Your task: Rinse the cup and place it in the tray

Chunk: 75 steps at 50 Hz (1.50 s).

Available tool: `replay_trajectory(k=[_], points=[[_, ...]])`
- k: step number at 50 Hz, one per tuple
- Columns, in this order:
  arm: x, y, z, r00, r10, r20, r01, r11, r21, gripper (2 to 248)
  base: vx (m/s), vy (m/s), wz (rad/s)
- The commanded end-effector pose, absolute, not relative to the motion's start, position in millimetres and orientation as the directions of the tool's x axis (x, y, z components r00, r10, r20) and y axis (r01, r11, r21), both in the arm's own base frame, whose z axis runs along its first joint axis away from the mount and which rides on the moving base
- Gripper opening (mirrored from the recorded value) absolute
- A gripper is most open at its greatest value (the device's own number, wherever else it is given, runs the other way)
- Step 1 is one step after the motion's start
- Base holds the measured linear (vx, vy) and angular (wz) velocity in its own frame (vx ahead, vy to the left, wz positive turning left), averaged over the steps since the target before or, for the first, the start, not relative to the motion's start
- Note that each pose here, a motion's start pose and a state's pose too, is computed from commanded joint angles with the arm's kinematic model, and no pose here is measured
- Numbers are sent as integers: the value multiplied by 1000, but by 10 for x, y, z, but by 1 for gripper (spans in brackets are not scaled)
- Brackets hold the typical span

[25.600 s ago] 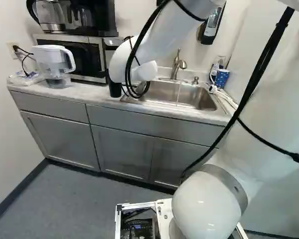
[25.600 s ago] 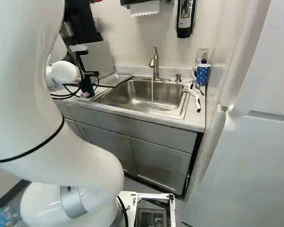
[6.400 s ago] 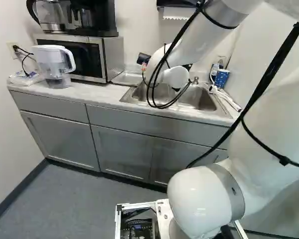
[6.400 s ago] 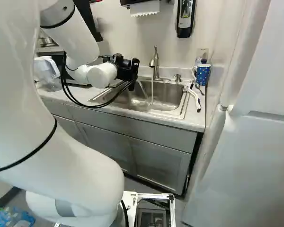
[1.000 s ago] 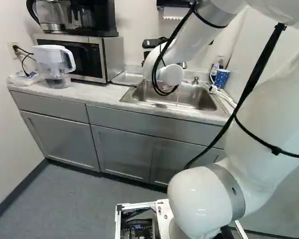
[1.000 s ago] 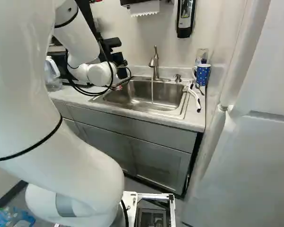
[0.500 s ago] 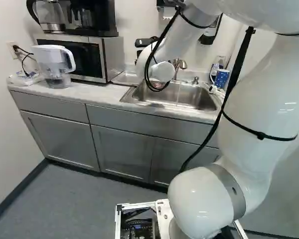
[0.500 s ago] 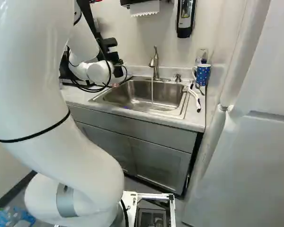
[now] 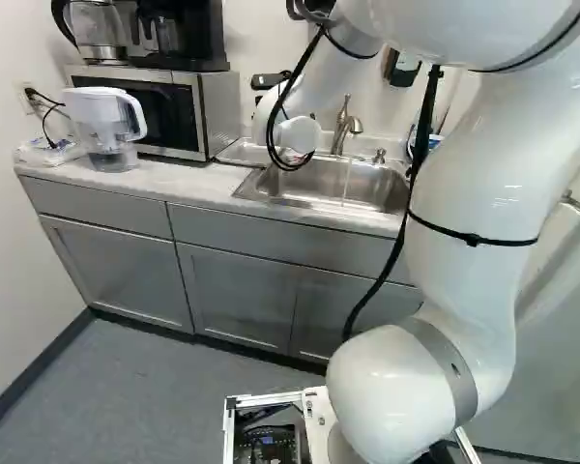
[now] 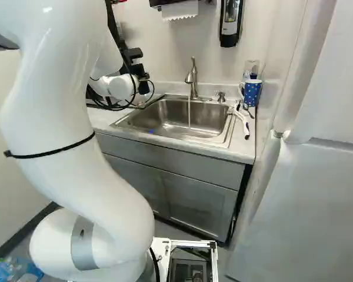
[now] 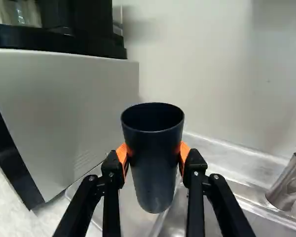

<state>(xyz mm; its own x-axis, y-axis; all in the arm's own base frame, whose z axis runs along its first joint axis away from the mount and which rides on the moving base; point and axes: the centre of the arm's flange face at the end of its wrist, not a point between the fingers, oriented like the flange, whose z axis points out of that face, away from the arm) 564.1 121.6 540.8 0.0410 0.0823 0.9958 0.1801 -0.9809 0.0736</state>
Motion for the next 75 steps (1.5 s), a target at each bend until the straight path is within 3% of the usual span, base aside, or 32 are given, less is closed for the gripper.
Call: replay_trajectory(k=[35,75], points=[[6269,1537,5003,84,42,996,165,-986,27,121,0,0,0],[6297,1532,4737,131,29,991,143,-990,10,128,0,0,0]])
